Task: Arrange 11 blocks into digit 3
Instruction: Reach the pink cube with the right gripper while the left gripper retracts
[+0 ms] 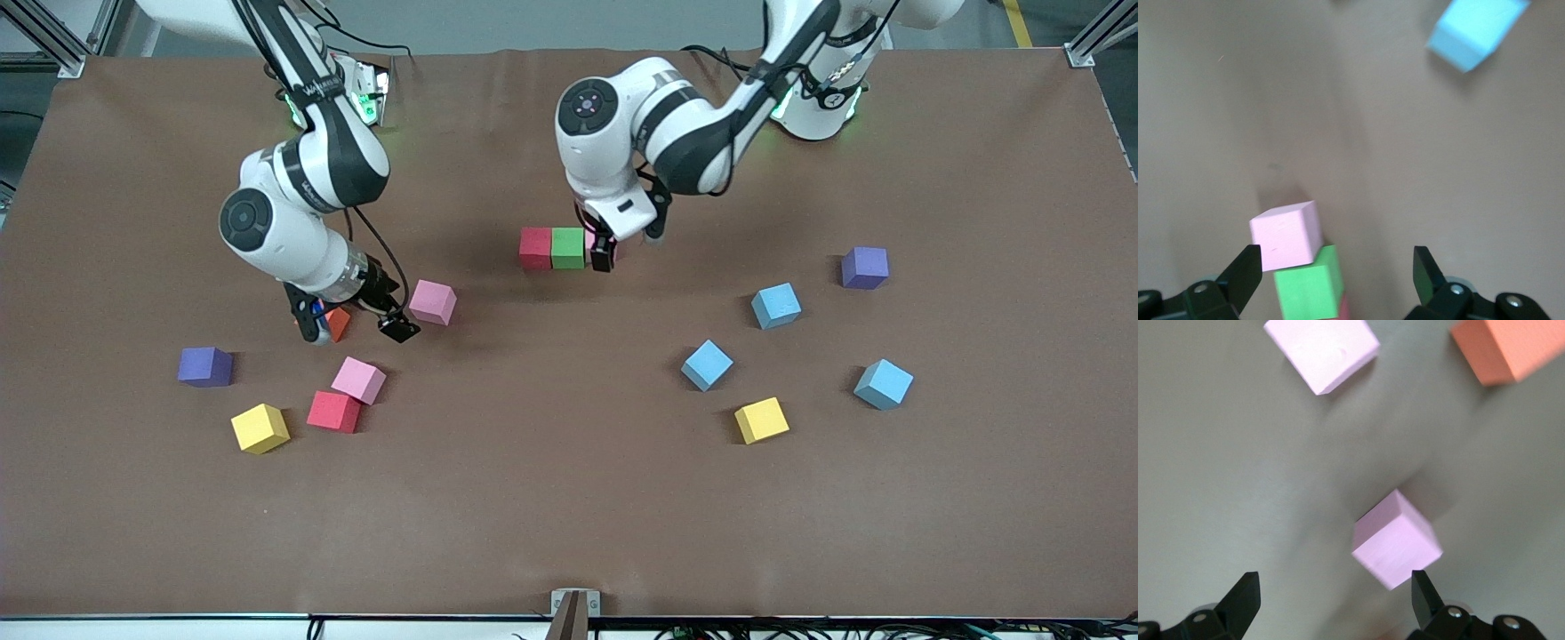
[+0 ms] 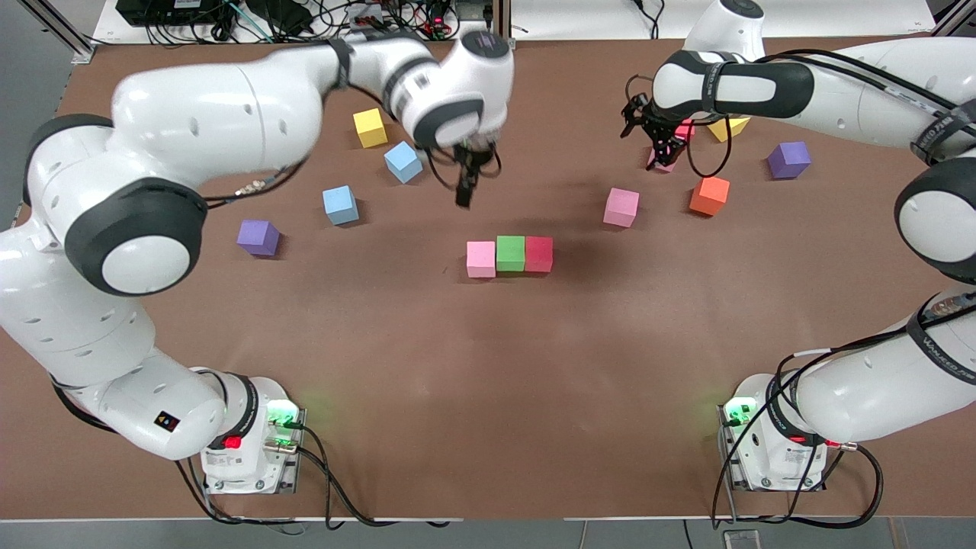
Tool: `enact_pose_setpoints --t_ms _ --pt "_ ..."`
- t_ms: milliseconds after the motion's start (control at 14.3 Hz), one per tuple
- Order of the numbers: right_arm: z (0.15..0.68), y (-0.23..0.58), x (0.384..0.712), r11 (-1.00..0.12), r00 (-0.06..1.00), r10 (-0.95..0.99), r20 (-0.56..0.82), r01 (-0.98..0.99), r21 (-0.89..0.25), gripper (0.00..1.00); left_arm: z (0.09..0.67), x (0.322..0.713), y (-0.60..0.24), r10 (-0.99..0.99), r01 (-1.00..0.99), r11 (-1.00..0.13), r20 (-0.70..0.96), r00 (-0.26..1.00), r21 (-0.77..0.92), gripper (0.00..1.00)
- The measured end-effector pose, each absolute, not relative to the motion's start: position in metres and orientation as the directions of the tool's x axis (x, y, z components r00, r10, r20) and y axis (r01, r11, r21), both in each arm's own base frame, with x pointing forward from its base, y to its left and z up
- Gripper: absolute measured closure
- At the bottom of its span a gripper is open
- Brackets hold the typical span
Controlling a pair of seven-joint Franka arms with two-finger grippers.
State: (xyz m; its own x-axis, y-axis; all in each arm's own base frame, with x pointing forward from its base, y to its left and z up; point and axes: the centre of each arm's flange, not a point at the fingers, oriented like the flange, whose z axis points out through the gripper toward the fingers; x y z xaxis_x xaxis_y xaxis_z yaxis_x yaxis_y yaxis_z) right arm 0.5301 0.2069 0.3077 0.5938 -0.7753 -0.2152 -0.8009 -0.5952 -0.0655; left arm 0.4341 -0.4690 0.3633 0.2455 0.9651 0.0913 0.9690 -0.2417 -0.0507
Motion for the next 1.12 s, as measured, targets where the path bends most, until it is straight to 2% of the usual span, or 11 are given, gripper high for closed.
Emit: enact_pose_setpoints --t_ms 418,697,837,1116 --pt "0.294 0.204 0.529 -0.882 0.882 -0.426 -0.201 -0.455 -0.125 0.00 0.411 0.547 -0.374 0.880 0.881 -0.473 0.046 0.472 0.012 0.00" --pt "0.279 0.209 0.524 -0.941 0.936 -0.281 -0.213 -0.313 -0.132 0.00 0.439 0.604 -0.298 0.785 0.784 -0.620 0.056 0.617 0.045 0.00" --pt "0.268 0.218 0.519 -0.966 0.955 -0.214 -0.206 -0.238 -0.098 0.00 0.461 0.627 -0.254 0.709 0.709 -0.705 0.068 0.702 0.035 0.00" --pt "0.252 0.236 0.508 -0.986 0.968 -0.143 -0.206 -0.157 -0.053 0.00 0.505 0.650 -0.164 0.547 0.549 -0.835 0.050 0.836 -0.040 0.00"
